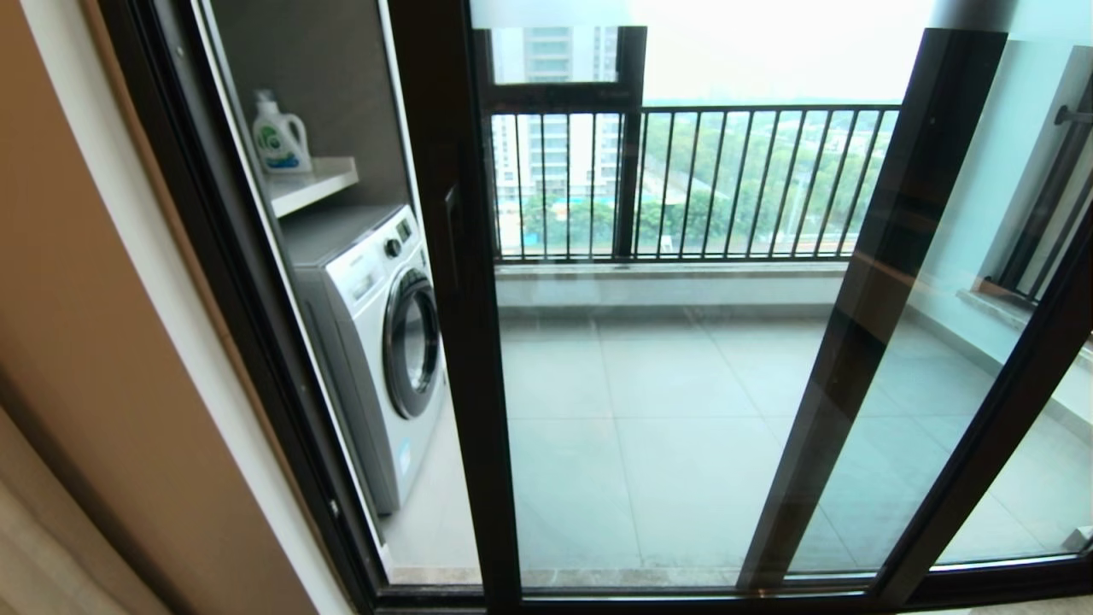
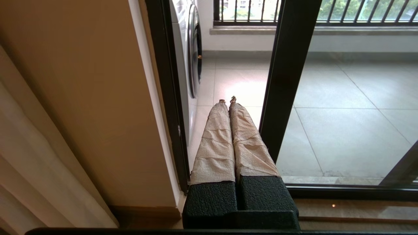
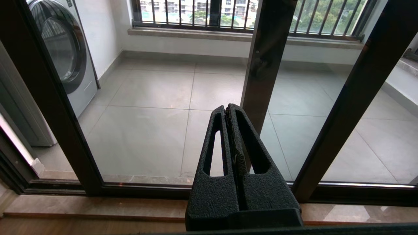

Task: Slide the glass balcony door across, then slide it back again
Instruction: Close the slid door

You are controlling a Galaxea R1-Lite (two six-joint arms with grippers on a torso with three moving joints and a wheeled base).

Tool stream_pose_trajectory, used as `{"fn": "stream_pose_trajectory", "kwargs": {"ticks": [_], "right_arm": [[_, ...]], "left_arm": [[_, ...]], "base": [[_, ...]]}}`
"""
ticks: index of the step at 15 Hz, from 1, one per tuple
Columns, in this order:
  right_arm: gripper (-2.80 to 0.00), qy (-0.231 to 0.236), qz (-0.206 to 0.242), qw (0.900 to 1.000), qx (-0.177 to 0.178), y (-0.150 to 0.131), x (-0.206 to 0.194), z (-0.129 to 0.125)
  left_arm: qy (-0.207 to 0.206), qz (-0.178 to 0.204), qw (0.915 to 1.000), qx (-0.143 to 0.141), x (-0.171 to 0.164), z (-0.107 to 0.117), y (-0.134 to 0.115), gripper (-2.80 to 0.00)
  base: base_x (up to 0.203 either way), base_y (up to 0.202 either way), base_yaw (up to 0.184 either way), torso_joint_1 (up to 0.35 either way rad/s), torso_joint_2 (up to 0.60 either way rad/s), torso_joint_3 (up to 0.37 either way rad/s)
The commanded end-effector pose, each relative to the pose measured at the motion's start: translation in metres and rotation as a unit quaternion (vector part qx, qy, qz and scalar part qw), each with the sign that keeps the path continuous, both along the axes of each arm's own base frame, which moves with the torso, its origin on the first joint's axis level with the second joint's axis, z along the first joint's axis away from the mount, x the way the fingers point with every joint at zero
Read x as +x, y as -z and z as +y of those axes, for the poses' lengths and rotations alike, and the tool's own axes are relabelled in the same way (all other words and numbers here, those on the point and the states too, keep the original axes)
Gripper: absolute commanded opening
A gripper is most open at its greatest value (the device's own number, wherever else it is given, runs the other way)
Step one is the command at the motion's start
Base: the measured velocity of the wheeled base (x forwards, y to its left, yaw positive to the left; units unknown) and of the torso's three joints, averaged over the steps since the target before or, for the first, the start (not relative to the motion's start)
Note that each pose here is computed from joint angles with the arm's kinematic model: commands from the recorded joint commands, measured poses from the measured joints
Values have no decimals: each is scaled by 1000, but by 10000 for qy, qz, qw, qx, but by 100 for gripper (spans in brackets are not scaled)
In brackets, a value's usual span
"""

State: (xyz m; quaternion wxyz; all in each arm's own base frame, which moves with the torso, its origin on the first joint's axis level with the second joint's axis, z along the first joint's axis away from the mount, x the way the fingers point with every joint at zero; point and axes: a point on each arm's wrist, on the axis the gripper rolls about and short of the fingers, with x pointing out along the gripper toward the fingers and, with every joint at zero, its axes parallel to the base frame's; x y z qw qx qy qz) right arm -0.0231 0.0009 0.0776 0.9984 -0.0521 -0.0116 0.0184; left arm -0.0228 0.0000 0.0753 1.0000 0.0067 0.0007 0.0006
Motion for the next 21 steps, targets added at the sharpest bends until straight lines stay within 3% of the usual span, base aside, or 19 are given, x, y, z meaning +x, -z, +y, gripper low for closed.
{"fn": "stream_pose_trajectory", "kwargs": {"ticks": [1, 21], "right_arm": [[-280, 13, 82, 9999, 103, 4, 1, 0], [-280, 26, 82, 9998, 190, 4, 1, 0]], "left_arm": [[-1, 8, 10000, 2, 0, 0, 0, -280], [0, 28, 10000, -31, -1, 0, -4, -280]], "base": [[0, 0, 0, 0, 0, 0], [0, 0, 0, 0, 0, 0]]}}
